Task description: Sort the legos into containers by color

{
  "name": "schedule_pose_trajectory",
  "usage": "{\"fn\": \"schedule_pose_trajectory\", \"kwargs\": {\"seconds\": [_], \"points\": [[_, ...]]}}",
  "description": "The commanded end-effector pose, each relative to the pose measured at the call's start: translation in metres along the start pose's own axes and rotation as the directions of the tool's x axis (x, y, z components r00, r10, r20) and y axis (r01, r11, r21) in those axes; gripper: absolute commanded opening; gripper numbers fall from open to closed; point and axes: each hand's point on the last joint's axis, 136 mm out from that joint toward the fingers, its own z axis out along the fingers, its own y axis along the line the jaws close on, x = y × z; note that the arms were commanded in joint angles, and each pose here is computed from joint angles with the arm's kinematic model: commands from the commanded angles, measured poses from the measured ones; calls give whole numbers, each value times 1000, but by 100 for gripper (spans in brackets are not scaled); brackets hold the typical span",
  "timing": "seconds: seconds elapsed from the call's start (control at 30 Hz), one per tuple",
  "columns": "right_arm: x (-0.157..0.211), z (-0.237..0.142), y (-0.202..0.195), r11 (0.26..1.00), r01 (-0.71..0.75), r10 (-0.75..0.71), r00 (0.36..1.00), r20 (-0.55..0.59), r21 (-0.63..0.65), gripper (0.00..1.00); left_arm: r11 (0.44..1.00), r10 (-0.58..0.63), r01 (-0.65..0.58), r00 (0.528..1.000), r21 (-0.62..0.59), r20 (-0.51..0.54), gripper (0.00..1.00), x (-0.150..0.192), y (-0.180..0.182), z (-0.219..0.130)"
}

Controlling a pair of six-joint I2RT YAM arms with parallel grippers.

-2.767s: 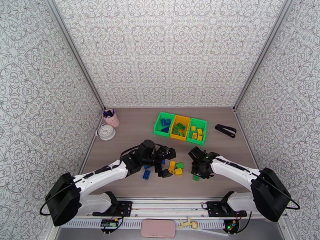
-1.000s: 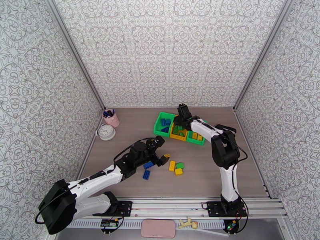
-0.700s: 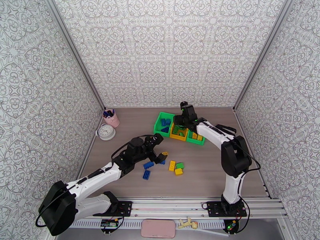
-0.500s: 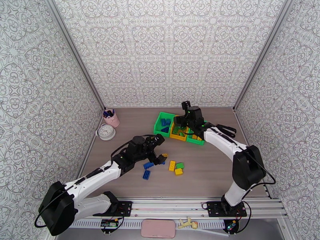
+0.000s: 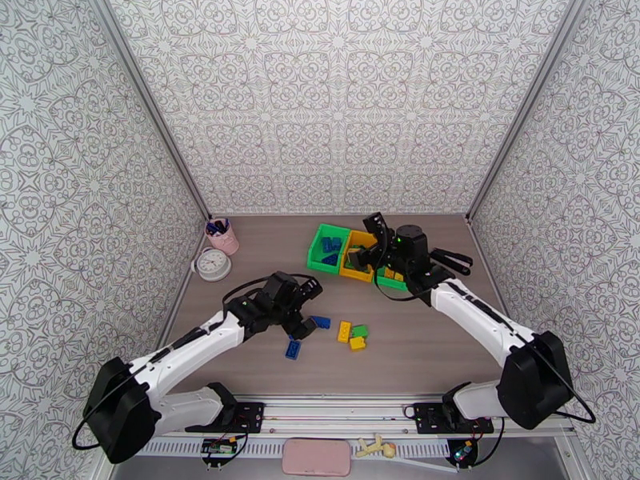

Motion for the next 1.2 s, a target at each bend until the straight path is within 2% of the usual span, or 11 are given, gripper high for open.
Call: {"fn": "schedule_pose_trajectory", "kwargs": {"seconds": [0.0,0.13,0.23,0.33,0.53,0.7,0.77,0.97,1.03,1.17], "points": [[12,-17,23,986,109,-115,992,-43,-125,98,1000,5,-5,994,7,-110,96,17,2,4],[12,-31,37,972,140,-151,988,-44,-189,100,999,2,7,982,46,-188,94,26,-3,17],[17,-43,61,937,153,-169,985,-25,-315,100,998,5,13,966,68,-257,92,33,-4,28],[21,-51,78,903,146,-165,986,-12,-405,100,996,10,20,947,90,-320,86,40,-6,37],[25,-58,86,884,133,-158,987,-17,-449,100,989,30,30,920,145,-391,85,54,-17,52],[33,-65,102,831,124,-162,986,-23,-542,100,982,-22,98,910,163,-415,65,54,-19,64],[39,-67,106,815,120,-175,984,-43,-567,100,980,-17,100,903,171,-429,63,58,-21,67],[46,-66,104,820,133,-198,979,-58,-556,99,979,-21,107,899,174,-437,48,60,-22,71],[47,-66,104,821,136,-199,978,-55,-555,100,981,-16,98,900,165,-435,39,60,-21,71],[48,-65,103,824,137,-202,978,-60,-549,100,984,-12,87,905,157,-426,29,59,-19,69]]}}
